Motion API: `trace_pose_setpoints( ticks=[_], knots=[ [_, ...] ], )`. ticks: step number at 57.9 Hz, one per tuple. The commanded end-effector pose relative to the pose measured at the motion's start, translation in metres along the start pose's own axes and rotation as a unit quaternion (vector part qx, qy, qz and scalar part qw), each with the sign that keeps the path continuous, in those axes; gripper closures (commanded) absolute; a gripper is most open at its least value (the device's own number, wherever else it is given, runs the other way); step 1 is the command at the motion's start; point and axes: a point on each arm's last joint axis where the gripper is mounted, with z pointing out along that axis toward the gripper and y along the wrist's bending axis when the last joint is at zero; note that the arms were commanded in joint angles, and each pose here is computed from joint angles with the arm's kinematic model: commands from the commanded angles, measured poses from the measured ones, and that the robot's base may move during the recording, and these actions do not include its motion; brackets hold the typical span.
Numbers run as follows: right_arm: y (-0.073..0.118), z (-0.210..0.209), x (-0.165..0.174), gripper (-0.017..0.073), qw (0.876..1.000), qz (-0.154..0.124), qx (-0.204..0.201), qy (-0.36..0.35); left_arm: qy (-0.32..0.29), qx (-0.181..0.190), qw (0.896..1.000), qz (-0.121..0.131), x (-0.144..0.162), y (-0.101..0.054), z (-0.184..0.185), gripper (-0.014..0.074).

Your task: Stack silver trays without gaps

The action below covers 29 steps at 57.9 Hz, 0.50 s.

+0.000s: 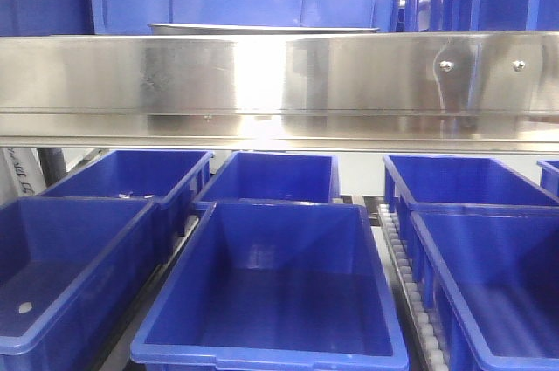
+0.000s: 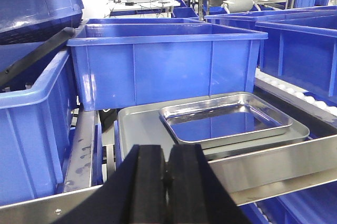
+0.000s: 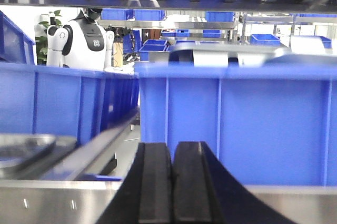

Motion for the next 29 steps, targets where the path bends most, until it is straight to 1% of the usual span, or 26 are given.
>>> trace_pose_setpoints(
  ticks=[1, 11, 13, 17, 20, 29],
  knots=[
    [-0.001, -0.002, 0.019, 0.0638, 1.0, -0.007, 0.006, -0.005, -0.007, 0.002, 1.0, -0.006, -0.001, 0.0, -0.001, 0.0601],
    [-0.002, -0.001, 0.055, 0.0638, 0.999, -0.007, 0.007, 0.047, -0.008, 0.003, 1.0, -0.006, -0.001, 0.0, -0.001, 0.0601],
    [-0.002, -0.001, 0.061, 0.0638, 0.998, -0.003, 0.007, 0.055, -0.008, 0.003, 1.0, -0.006, -0.001, 0.0, -0.001, 0.0601],
    [-0.002, -0.001, 0.059, 0.0638, 0.999, 0.002, 0.008, 0.049, -0.008, 0.003, 1.0, -0.006, -0.001, 0.0, -0.001, 0.0601],
    [-0.002, -0.002, 0.062, 0.0638, 0.998, 0.004, 0.007, 0.065, -0.008, 0.003, 1.0, -0.006, -0.001, 0.0, -0.001, 0.0601],
    [-0.002, -0.002, 0.064, 0.0638, 0.997, 0.004, 0.006, 0.075, -0.008, 0.003, 1.0, -0.006, -0.001, 0.0, -0.001, 0.0601]
  ],
)
